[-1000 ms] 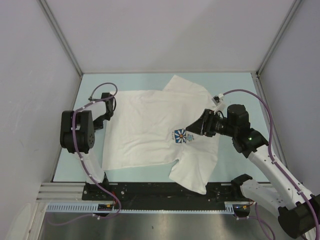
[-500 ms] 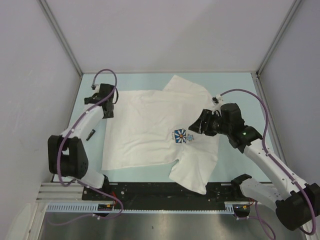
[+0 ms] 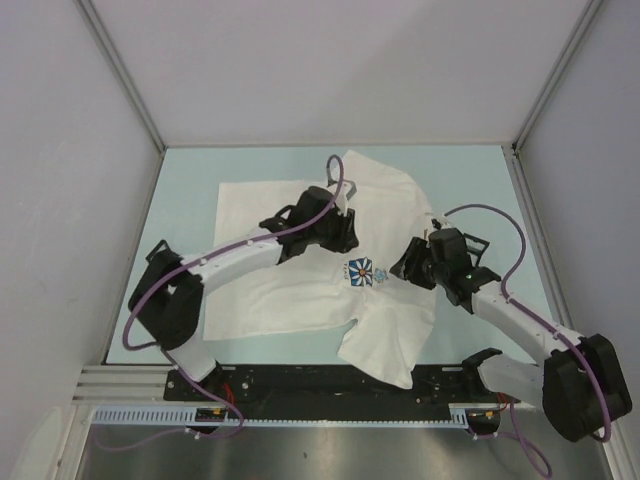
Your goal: Remove the brooch from the garment
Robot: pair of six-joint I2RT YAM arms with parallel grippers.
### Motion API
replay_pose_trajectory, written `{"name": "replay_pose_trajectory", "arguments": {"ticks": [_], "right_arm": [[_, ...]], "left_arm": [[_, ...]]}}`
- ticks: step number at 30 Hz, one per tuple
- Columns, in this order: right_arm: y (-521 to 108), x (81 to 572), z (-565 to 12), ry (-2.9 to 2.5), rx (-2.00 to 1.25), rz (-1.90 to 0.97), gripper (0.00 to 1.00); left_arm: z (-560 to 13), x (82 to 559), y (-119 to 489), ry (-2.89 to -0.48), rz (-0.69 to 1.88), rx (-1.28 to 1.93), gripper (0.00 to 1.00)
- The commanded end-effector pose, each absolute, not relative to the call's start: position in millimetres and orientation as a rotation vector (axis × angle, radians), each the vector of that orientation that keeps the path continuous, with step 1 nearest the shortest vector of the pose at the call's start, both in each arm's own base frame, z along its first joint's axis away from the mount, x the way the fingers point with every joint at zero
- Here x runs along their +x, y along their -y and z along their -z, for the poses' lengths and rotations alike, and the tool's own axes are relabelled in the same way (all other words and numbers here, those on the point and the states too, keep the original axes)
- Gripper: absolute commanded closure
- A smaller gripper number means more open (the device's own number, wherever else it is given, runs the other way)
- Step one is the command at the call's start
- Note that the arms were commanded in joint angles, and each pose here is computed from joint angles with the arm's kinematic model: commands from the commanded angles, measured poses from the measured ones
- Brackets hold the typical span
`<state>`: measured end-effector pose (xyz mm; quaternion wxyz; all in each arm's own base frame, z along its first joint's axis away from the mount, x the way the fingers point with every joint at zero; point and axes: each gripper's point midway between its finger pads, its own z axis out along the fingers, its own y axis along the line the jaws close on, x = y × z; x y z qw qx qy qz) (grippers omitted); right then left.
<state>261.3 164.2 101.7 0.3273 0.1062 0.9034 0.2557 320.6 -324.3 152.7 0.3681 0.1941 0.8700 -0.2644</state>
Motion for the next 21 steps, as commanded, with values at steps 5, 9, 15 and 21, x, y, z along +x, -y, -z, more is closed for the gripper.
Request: {"name": "replay_pose_trajectory", "arguments": {"ticks": [5,9,15,21], "right_arm": [[-129,283,-45,-2.274,0.707,-0.496,0.50],[-111,288,-24,-2.281,0.843,-0.533,0.50],[-94,300,-5,-2.290,0.962,-0.565,0.49],[-108,308,-30,-2.309,0.759,-0.582,0.48]], "left_arm": [[-97,293,404,-2.191,0.990,0.589,0.68],[-73,298,403,-2.219,0.947,0.566,0.69],[-63,302,397,-2.220,0.893,0.575,0.64],[-69,291,407,-2.183,0.978,0.643,0.64]]}}
